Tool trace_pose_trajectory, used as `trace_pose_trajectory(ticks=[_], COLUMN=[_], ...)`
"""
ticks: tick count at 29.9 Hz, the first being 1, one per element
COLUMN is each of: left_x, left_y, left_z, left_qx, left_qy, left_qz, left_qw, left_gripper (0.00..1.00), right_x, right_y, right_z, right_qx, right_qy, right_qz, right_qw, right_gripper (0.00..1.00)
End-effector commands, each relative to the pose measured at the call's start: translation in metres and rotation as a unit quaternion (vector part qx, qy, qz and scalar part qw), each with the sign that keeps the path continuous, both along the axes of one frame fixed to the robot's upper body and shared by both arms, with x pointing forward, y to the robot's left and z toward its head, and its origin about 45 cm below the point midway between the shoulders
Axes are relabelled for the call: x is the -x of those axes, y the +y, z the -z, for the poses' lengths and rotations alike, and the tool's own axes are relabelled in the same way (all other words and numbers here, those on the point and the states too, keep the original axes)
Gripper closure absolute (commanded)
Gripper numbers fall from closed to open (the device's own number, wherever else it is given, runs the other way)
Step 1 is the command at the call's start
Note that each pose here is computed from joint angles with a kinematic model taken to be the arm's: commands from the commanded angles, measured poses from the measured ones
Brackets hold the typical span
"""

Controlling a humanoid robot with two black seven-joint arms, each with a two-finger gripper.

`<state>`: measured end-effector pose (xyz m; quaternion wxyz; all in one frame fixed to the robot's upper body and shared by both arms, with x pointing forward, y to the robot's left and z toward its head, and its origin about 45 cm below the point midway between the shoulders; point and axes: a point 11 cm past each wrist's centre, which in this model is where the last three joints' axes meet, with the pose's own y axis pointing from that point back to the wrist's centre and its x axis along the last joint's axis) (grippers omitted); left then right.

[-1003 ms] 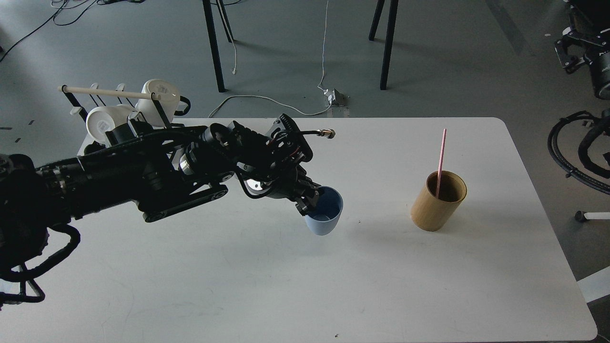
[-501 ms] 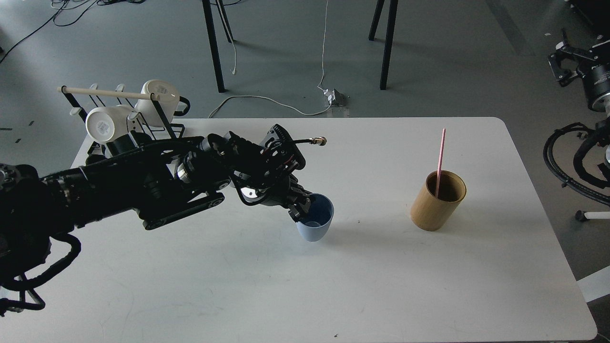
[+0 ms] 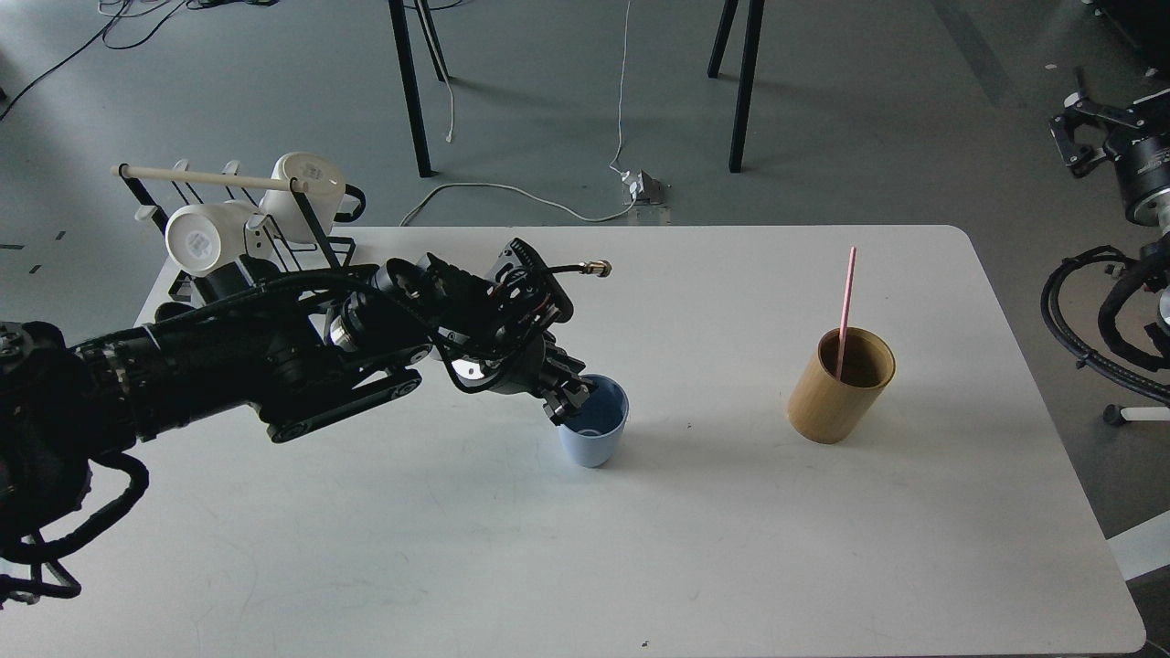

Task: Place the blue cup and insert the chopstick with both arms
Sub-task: 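Release the blue cup and retract the left arm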

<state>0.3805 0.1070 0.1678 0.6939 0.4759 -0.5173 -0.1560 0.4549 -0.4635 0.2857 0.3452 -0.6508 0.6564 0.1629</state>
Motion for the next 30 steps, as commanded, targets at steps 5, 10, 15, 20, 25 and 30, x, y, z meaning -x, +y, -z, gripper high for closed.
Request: trace_pose_trajectory(ticks=[5, 10, 15, 20, 25, 30], left_x=[-0.021, -0.051, -0.065, -0.086, -0.118, -0.125], left_y=[0.001, 0.029, 0.054, 0.091, 0.156, 0.202], left_z=[-0.044, -0.112, -0.159, -0.191, -0.195, -0.183], left_qx=[0.072, 0.251, 0.438, 0.625, 0.756, 0.824], left_qy=[-0.021, 0.009, 0.104, 0.213, 0.267, 0.308], left_qz=[-0.033, -0.149, -0.238, -0.314, -0.384, -0.396], left_qw=[0.997, 0.956, 0.861, 0.683, 0.458, 0.263], left_gripper=[0.6, 0.39, 0.21, 0.01, 0.01, 0.01], right_x=[0.003, 0.009, 0.019, 0.022, 0.027, 0.03], right_y=[-0.003, 0.012, 0.013, 0.025, 0.056, 0.077], right_z=[0.001, -0.009, -0.024, -0.024, -0.047, -0.058], right_qx=[0.006, 0.02, 0.056, 0.145, 0.266, 0.404], right_qy=[0.004, -0.008, -0.011, 0.006, -0.01, 0.001], right_qz=[0.0, -0.043, -0.071, -0.108, -0.155, -0.14], right_qw=[1.0, 0.999, 0.996, 0.983, 0.951, 0.904], right_gripper=[0.0, 0.0, 0.0, 0.0, 0.0, 0.0])
